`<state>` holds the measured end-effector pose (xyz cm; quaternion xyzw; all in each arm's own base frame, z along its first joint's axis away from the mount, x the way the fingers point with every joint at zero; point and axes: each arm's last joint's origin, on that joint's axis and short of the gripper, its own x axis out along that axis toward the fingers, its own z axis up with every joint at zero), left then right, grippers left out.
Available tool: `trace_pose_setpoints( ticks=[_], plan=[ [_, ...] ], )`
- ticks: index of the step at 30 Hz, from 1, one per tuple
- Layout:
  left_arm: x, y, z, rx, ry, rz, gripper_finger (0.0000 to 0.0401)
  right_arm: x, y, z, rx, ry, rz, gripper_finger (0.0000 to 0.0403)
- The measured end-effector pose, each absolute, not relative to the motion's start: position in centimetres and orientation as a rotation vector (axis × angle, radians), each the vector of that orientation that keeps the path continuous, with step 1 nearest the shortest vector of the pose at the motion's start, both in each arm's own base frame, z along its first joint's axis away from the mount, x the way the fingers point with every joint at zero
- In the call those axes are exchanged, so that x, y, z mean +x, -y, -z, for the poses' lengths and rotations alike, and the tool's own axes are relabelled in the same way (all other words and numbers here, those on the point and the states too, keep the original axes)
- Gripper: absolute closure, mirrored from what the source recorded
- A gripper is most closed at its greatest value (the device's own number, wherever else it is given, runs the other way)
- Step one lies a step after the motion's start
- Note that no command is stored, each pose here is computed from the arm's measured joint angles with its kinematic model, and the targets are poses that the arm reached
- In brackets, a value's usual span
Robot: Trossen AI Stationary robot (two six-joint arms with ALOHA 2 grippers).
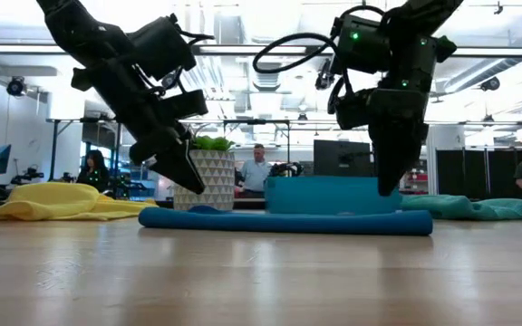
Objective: Fold microfiber towels
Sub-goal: Fold the dark blue microfiber towel into the dark blue bin
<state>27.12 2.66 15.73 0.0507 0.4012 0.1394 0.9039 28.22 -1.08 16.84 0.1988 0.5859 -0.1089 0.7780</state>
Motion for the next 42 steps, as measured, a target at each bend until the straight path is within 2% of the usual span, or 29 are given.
trace_pose_setpoints(
  ticks=[6,15,21,24,31,42],
  plan=[
    [26.7,-3.2,-17.2,0.038,-0.765,-0.325,0.0253,28.1,1.3,-17.2,0.455,-1.248,0.253,0.0345],
    [25.7,-2.0,-18.1,-0.093,-0.764,-0.036,0.0251,27.9,-2.0,-19.6,0.4,-1.114,0.112,0.0282],
    [25.8,-0.9,-17.4,-0.169,-0.803,-0.016,0.0254,28.2,-4.1,-18.4,0.473,-1.015,0.13,0.0279],
    [26.0,-0.1,-16.3,-0.148,-0.853,-0.015,0.0278,28.1,-4.4,-17.3,0.516,-1.012,0.155,0.029],
    [26.5,1.5,-14.9,-0.213,-0.927,-0.021,0.0392,27.6,-4.5,-16.8,0.53,-1.025,0.166,0.0311],
    [28.1,5.7,-14.4,-0.342,-0.976,0.014,0.04,26.5,-4.4,-19.2,0.451,-0.97,0.067,0.0314]
  ],
)
